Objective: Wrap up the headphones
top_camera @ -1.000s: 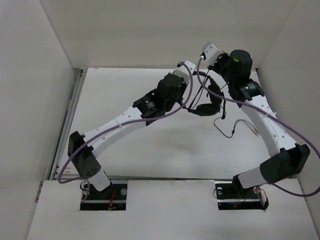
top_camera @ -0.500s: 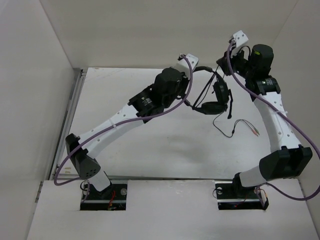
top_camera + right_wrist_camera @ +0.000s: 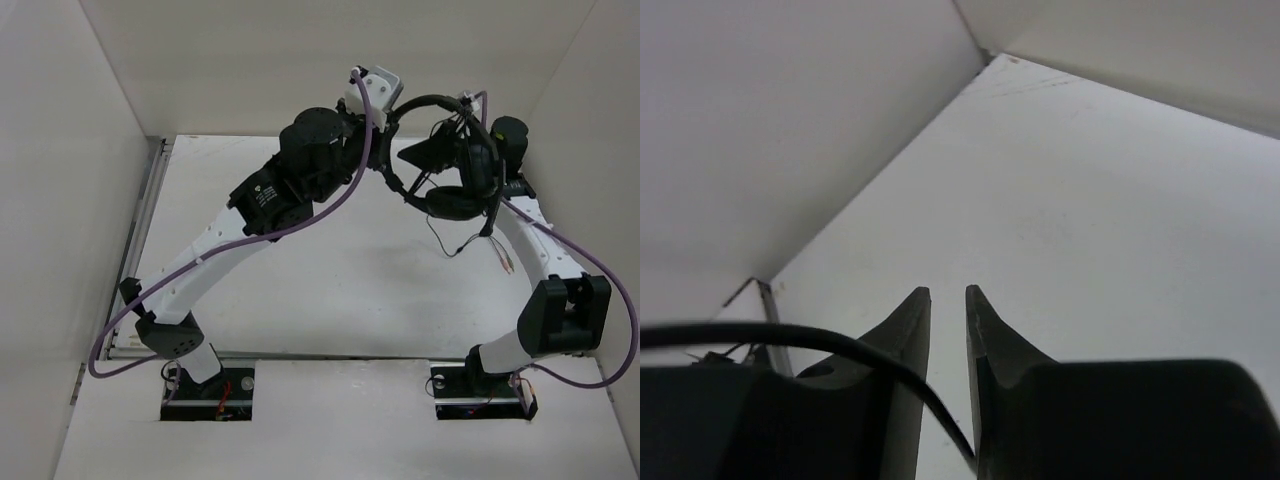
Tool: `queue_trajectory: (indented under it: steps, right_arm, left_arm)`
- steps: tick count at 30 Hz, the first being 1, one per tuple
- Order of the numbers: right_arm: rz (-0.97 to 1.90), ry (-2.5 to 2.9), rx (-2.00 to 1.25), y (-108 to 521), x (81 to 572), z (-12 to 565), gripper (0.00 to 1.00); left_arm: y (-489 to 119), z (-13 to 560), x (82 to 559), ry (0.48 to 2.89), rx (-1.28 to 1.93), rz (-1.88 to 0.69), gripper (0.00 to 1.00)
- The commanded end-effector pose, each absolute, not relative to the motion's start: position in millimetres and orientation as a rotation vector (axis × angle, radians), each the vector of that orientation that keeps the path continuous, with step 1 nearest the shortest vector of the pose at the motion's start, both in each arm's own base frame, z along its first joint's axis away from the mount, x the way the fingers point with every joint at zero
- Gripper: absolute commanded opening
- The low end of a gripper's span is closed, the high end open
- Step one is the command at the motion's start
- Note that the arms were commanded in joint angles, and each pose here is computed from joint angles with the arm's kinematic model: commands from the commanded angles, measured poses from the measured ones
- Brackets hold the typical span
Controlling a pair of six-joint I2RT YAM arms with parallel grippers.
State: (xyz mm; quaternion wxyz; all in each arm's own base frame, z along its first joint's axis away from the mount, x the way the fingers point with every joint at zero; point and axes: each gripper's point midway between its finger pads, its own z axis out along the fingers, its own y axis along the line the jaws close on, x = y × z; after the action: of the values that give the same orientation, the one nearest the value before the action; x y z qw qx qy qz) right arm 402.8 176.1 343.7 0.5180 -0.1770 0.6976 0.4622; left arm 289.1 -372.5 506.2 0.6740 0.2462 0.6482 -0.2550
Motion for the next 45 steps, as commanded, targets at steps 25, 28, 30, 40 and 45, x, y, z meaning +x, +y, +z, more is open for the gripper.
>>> queue_trajectory:
  steps: [25, 28, 30, 40, 45]
  right_arm:
    - [1.615, 1.653, -0.435, 249.5, 294.7, 301.0, 0.47]
    - [1.628, 1.653, -0.474, 255.2, 283.9, 297.8, 0.46]
    - [1.637, 1.652, -0.499, 259.2, 274.9, 295.4, 0.46]
    - [1.678, 1.665, -0.65, 279.9, 233.7, 283.1, 0.44]
    - [1.67, 1.691, -0.687, 287.1, 229.1, 275.6, 0.43]
  left_arm:
    - [-293.2, 666.2, 346.8, 1.081, 0.125, -0.544, 0.0]
    - [-281.5, 669.3, 357.4, 1.069, 0.09, -0.511, 0.0]
    - [-272.1, 671.1, 365.1, 1.062, 0.066, -0.486, 0.0]
    - [-235.7, 665.1, 405.2, 1.06, -0.033, -0.377, 0.01]
    - [-234.2, 660.7, 416.8, 1.059, -0.051, -0.353, 0.01]
